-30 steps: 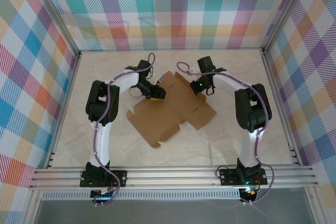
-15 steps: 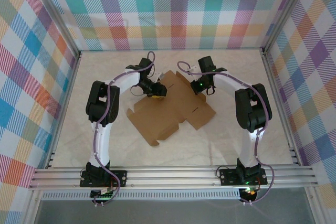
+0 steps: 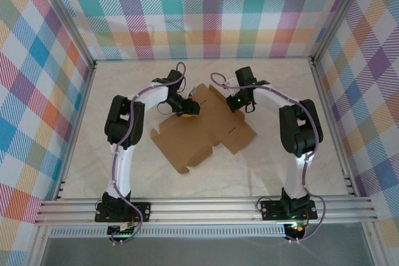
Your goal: Fold the paper box
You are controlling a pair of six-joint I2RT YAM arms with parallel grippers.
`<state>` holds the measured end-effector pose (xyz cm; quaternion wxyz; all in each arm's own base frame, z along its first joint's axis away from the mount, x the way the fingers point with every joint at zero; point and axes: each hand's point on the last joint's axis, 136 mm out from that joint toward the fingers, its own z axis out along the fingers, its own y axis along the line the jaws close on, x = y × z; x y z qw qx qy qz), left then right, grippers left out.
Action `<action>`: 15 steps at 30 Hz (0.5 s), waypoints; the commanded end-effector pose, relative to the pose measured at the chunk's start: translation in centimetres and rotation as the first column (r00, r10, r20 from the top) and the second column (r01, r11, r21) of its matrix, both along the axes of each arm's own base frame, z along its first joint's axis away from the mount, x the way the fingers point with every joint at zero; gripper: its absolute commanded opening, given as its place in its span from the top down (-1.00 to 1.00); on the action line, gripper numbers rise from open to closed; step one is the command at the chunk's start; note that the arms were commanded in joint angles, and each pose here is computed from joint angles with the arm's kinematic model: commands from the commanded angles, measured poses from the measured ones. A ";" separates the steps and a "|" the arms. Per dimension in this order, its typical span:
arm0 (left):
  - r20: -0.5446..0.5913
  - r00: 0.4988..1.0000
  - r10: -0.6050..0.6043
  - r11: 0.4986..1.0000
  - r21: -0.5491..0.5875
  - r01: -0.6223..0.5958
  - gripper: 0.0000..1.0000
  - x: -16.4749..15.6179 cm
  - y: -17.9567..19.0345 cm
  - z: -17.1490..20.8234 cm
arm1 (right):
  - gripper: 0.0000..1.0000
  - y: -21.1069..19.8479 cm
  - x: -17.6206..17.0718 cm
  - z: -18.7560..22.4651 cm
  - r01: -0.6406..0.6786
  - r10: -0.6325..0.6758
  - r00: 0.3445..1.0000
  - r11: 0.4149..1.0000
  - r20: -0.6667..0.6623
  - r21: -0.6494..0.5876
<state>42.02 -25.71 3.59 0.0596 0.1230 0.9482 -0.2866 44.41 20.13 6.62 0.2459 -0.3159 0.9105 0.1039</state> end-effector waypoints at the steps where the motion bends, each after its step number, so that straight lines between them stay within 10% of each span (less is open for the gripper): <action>1: -0.042 0.999 0.003 0.996 0.092 0.001 0.05 -1.0 0.4 -2.0 | 1.00 0.4 -0.1 0.0 -0.001 0.001 1.000 1.000 -0.010 0.018; 15: 0.423 0.904 0.053 0.996 -0.085 -0.019 -0.44 3.1 0.2 10.7 | 1.00 1.2 -0.7 2.2 -0.121 0.115 0.984 0.992 0.135 0.043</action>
